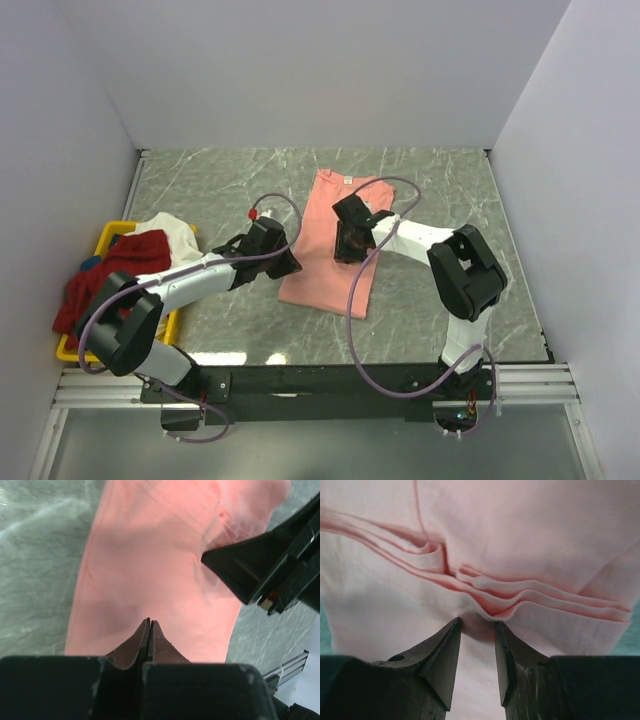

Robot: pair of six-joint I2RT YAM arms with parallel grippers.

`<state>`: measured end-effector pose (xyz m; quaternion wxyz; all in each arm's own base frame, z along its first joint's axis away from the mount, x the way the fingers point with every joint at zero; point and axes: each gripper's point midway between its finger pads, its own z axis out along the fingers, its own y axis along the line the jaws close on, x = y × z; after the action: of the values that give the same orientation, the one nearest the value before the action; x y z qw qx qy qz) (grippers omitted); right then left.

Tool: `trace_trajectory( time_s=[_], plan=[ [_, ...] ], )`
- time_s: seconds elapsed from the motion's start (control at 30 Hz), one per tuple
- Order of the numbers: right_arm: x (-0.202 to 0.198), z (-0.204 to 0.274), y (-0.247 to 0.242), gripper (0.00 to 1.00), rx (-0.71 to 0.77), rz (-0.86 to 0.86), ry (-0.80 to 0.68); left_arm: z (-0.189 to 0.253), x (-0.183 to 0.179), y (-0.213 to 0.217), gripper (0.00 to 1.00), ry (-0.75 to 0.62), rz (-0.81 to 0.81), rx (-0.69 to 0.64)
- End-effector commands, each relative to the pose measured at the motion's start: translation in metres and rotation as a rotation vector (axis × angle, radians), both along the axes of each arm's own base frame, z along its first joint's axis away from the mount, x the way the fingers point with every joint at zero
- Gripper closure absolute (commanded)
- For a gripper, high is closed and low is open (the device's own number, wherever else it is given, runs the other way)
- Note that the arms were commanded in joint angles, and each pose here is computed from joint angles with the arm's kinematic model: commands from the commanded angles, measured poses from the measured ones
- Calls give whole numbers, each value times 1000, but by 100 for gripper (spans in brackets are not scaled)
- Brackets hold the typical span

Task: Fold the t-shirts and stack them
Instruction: Fold the tshirt

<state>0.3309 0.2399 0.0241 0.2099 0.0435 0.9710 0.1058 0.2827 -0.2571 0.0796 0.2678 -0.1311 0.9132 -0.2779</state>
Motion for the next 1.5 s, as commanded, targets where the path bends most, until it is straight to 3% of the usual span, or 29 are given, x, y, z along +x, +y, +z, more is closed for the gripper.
trace_trajectory(
  time_s=[0.0, 0.23, 0.57, 1.0, 1.17, 1.33, 1.47],
  plan=[
    [24, 26, -14, 59, -25, -36, -63, 20, 4, -14, 99, -51, -18, 4],
    [39, 19, -45, 59, -67, -68, -37, -8, -8, -34, 99, -14, -71, 40],
    [38, -12, -55, 60, -100, -48, 28, -75, -59, -26, 99, 89, -97, 134],
    [-3, -18, -58, 61, -99, 12, 28, -65, -124, -35, 99, 106, -100, 84],
    [3, 3, -69, 61, -105, -16, -25, -51, -124, -30, 99, 79, -94, 79],
    [14, 63, -77, 60, -53, -77, -152, -22, -112, -29, 98, 14, -83, 96],
    [-4, 93, -69, 60, 39, -65, -205, -9, -104, -31, 97, -18, -77, 95]
  ],
)
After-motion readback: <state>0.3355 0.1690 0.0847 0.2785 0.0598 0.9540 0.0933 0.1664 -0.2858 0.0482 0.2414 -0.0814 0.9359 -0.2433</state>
